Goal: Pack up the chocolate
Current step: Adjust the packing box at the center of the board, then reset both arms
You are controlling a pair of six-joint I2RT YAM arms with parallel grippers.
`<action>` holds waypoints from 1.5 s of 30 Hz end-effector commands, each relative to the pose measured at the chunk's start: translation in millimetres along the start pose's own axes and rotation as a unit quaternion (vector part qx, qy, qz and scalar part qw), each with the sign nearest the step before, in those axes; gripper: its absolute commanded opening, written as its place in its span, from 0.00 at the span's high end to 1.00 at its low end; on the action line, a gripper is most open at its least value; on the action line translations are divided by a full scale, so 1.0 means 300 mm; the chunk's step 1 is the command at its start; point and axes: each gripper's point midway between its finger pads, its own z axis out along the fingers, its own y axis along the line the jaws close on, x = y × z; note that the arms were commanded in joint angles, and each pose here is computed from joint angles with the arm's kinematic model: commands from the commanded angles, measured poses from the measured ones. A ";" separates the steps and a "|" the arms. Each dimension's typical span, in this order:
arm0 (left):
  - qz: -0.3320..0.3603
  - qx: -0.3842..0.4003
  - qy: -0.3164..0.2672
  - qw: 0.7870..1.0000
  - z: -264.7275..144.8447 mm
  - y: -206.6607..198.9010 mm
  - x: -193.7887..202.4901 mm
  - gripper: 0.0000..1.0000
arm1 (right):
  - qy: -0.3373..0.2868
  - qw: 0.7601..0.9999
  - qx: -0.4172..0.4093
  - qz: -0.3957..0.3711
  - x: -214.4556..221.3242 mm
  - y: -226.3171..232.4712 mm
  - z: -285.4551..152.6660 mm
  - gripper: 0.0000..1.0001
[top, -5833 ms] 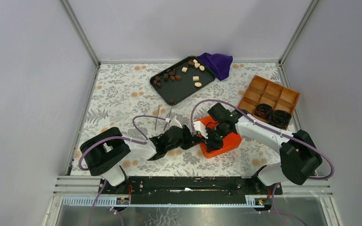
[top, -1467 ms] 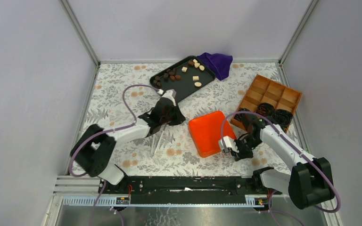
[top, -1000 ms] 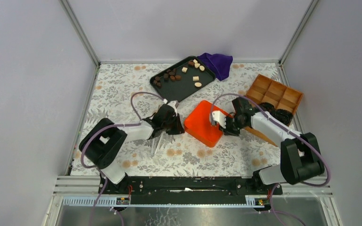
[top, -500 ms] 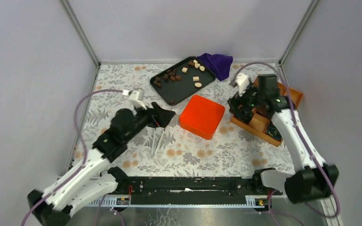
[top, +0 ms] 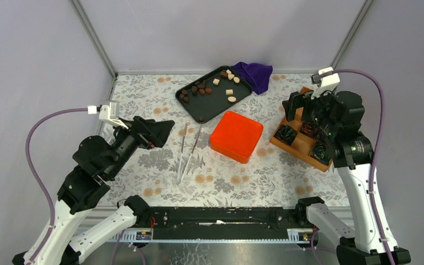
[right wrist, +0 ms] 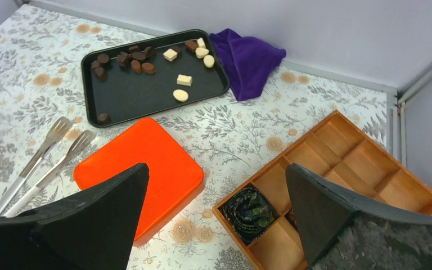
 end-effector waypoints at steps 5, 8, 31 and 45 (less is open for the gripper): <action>0.024 -0.015 0.030 0.999 -0.047 0.036 0.039 0.01 | -0.039 0.998 0.035 0.034 -0.077 -0.031 -0.010 0.00; 0.030 -0.005 0.030 0.999 -0.058 0.031 0.043 0.01 | -0.030 0.999 0.007 0.038 -0.046 0.002 0.006 0.00; 0.072 -0.036 0.077 0.994 -0.022 0.173 0.255 0.01 | 0.080 0.980 -0.181 0.031 0.280 0.201 0.089 0.00; 0.035 0.013 0.066 0.997 -0.047 0.099 0.231 0.01 | 0.061 0.983 -0.172 0.014 0.242 0.191 0.064 0.00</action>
